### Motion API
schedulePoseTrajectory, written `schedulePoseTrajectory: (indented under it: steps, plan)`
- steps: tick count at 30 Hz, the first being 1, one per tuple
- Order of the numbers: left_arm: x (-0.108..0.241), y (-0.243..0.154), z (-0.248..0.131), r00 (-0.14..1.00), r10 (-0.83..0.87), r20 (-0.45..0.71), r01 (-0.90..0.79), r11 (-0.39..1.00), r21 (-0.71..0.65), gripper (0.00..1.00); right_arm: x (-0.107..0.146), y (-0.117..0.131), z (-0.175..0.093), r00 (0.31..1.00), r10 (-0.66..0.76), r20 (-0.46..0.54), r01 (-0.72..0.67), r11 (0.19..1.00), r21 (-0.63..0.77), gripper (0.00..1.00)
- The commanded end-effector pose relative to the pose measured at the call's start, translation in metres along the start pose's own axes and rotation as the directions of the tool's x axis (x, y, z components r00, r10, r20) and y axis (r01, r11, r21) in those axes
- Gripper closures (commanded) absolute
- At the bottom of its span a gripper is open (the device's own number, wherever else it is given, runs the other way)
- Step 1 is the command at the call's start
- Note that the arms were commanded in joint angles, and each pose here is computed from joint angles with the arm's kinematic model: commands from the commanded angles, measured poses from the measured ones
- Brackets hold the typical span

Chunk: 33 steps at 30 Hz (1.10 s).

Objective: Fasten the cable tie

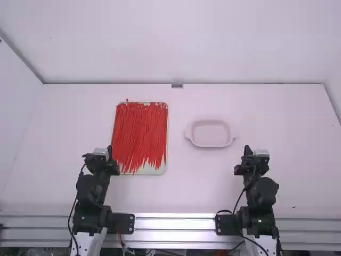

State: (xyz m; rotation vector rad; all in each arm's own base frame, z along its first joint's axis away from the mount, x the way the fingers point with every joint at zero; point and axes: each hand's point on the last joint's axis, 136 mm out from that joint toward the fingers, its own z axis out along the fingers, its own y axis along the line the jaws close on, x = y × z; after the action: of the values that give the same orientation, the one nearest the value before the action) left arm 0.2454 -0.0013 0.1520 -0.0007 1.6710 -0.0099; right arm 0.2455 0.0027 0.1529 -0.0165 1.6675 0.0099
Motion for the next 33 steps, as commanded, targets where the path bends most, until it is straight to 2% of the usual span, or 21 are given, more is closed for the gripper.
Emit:
schedulePoseTrajectory:
  steps: [1, 13, 25, 33]
  plan:
    - [0.0, 0.0, 0.0, 1.0, 0.0, 0.0, 0.0, 1.0, 0.0, 1.0, 0.0, 0.0, 0.0, 1.0, 0.002, 0.0, -0.002, 1.0, -0.001, 1.0]
    - [-0.016, -0.002, -0.003, 1.0, -0.001, -0.024, 0.002, 1.0, 0.013, 0.93, -0.016, 0.007, -0.001, 1.0, 0.011, -0.018, -0.012, 0.999, -0.04, 0.93]
    - [-0.038, -0.009, -0.003, 0.98, -0.006, -0.198, 0.015, 0.999, 0.045, 0.77, -0.038, 0.028, 0.003, 0.982, 0.001, -0.187, -0.025, 0.991, -0.13, 0.77]
    - [-0.044, -0.017, 0.004, 0.946, -0.014, -0.325, 0.043, 0.996, 0.08, 0.63, -0.053, 0.048, 0.012, 0.941, -0.031, -0.337, -0.037, 0.981, -0.193, 0.63]
